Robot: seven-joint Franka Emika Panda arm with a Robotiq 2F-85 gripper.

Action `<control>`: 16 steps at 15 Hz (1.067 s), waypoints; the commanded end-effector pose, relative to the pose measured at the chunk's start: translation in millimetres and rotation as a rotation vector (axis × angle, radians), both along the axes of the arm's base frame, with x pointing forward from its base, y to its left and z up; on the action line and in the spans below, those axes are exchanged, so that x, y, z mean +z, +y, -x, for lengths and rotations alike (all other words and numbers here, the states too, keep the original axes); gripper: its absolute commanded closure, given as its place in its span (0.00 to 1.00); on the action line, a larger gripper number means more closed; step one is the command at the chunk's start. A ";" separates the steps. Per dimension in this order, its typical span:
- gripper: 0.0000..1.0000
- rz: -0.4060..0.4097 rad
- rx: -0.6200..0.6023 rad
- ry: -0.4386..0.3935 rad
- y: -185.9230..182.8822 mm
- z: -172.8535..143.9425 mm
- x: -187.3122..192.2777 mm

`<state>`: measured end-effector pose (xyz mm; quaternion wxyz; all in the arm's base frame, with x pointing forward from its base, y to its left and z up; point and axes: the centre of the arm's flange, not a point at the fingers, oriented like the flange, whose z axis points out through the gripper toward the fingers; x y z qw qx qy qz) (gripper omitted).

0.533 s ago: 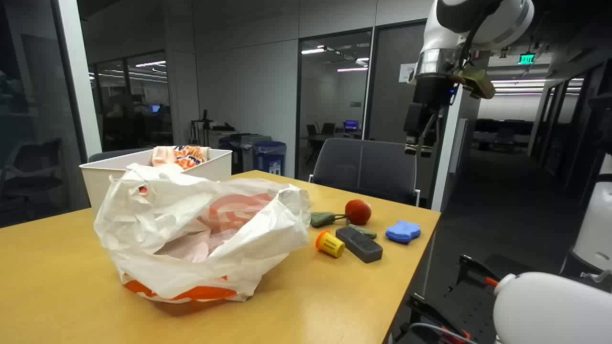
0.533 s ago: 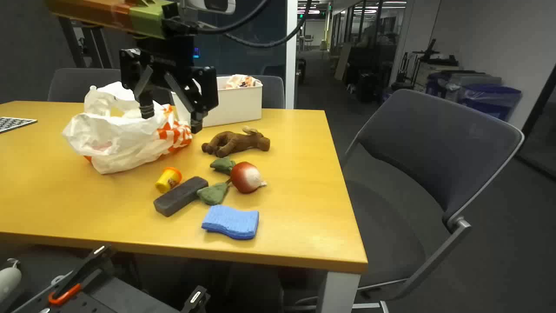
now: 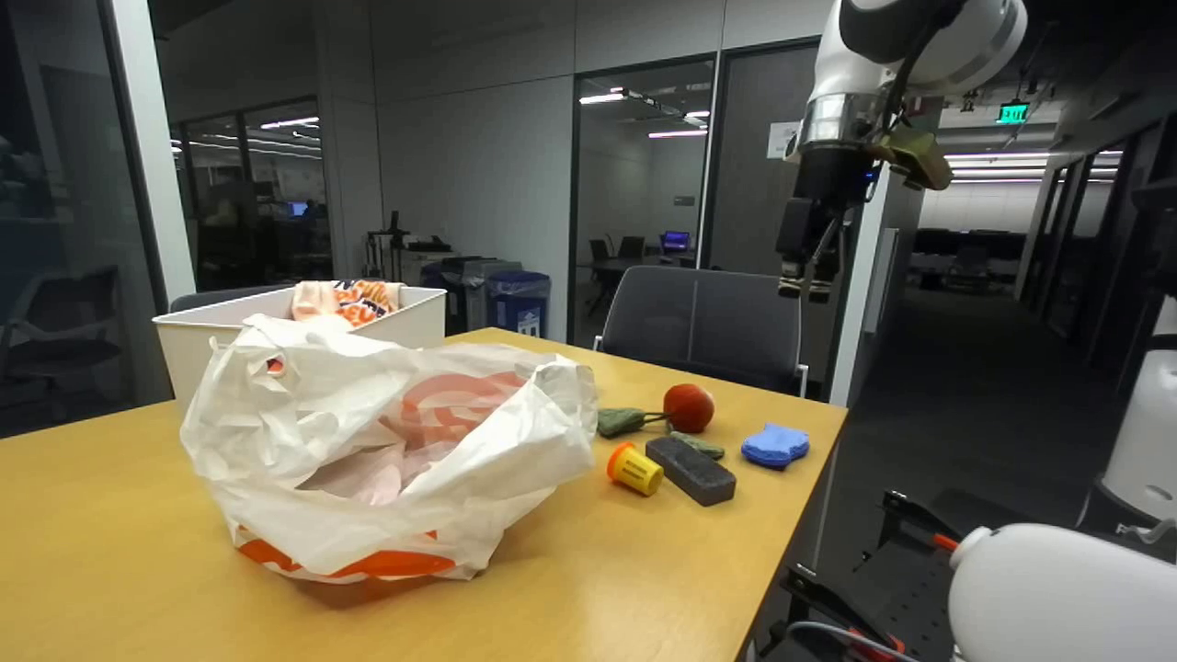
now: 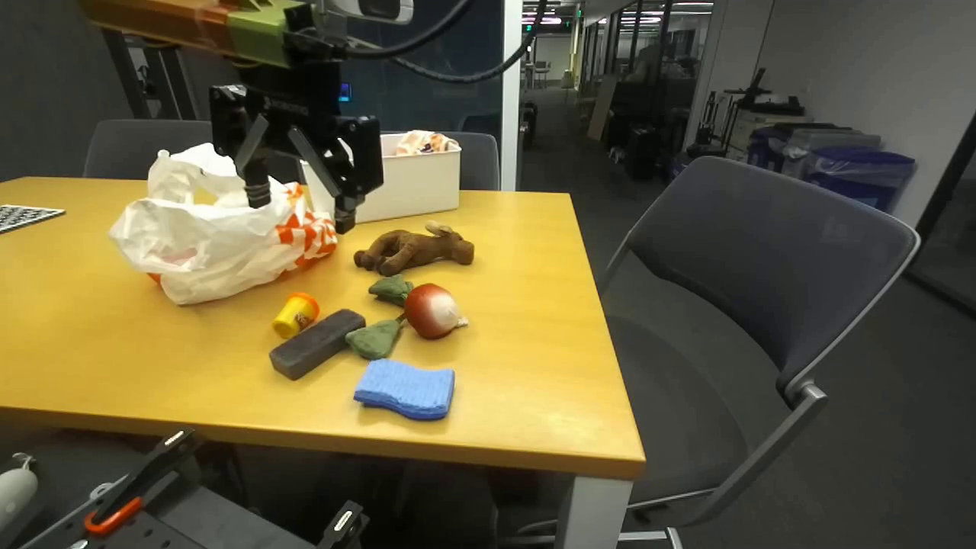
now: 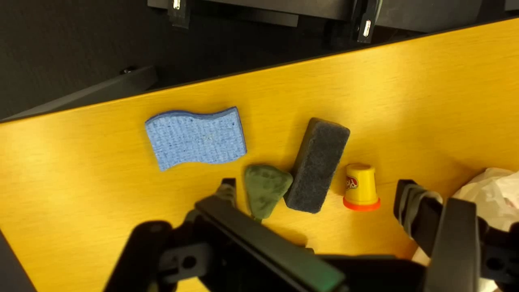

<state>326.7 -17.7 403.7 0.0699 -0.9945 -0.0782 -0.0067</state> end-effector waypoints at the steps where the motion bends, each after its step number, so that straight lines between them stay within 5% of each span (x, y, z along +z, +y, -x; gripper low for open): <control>1: 0.00 0.009 0.025 -0.010 18.7 -10.9 -22.2; 5: 0.00 0.026 0.069 -0.070 53.1 -43.3 -57.6; 7: 0.00 0.098 0.066 -0.162 62.9 -71.1 -80.4; 11: 0.00 0.159 0.034 -0.269 61.4 -111.3 -110.4; 16: 0.00 0.210 -0.027 -0.286 39.0 -136.0 -160.3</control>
